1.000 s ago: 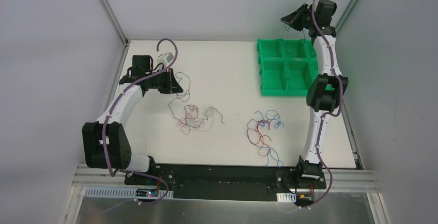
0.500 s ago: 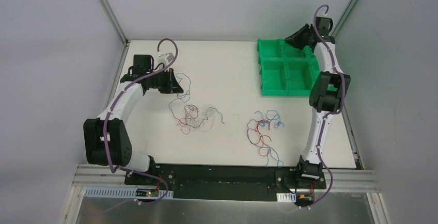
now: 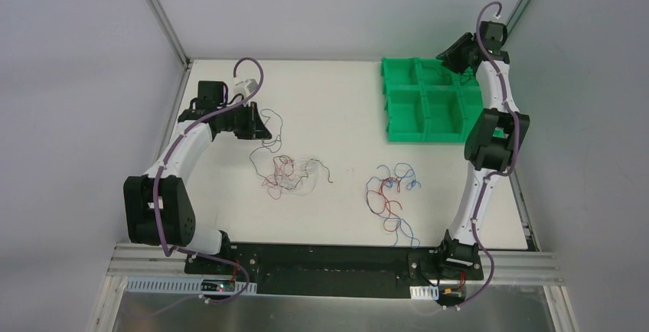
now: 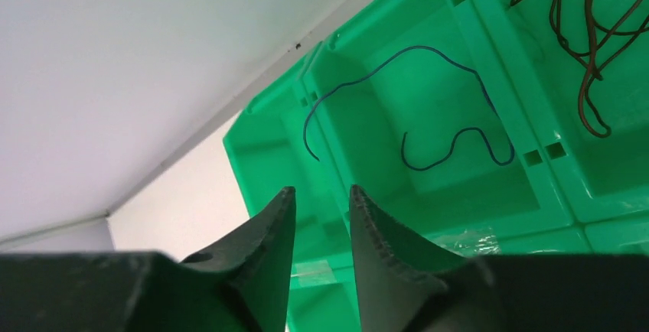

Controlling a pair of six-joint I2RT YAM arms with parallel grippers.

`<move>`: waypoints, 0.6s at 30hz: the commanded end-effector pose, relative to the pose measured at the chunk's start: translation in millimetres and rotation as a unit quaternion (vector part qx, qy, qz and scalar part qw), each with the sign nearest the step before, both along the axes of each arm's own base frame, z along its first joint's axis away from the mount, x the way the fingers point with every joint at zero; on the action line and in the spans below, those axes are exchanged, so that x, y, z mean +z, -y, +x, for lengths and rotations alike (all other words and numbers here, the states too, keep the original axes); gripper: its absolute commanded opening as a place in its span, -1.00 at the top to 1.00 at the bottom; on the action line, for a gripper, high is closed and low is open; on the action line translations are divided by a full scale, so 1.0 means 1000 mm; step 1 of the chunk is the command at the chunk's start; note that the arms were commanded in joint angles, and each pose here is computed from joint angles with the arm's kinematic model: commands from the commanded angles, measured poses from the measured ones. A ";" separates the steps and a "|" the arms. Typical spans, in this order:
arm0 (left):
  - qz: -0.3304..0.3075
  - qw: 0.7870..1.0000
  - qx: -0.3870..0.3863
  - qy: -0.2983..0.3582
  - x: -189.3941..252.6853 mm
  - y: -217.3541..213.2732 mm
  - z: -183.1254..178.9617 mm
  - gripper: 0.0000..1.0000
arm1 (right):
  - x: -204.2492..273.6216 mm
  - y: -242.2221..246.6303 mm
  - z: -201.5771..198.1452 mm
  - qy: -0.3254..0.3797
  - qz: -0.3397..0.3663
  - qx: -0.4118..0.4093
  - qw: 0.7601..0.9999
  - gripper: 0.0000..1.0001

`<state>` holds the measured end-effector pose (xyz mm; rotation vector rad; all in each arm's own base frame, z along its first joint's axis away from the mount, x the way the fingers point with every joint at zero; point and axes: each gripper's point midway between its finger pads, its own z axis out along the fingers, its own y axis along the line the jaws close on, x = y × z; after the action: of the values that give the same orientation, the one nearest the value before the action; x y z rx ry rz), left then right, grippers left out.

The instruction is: Untangle the cables

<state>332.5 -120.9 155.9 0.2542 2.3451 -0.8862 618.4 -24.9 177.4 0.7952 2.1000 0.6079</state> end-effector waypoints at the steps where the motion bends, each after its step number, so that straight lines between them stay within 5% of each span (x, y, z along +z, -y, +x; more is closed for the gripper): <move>1: 0.003 1.000 0.000 0.021 0.016 -0.003 0.005 1.00 | 0.030 -0.021 -0.005 0.031 -0.076 0.072 0.994 0.27; 7: 0.005 1.000 0.002 0.015 0.014 -0.004 0.005 1.00 | 0.015 -0.033 0.012 0.040 -0.193 0.059 0.979 0.13; 11: 0.008 1.000 0.006 0.012 0.014 -0.005 0.005 1.00 | 0.006 -0.033 0.025 0.036 -0.324 0.007 0.945 0.03; 18: 0.011 1.000 0.009 0.013 0.014 -0.006 0.006 1.00 | -0.012 -0.030 0.036 0.021 -0.399 -0.010 0.917 -0.21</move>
<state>331.8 -119.3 156.8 0.2455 2.3588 -0.8750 640.7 43.9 146.4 0.3055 2.1316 -0.0357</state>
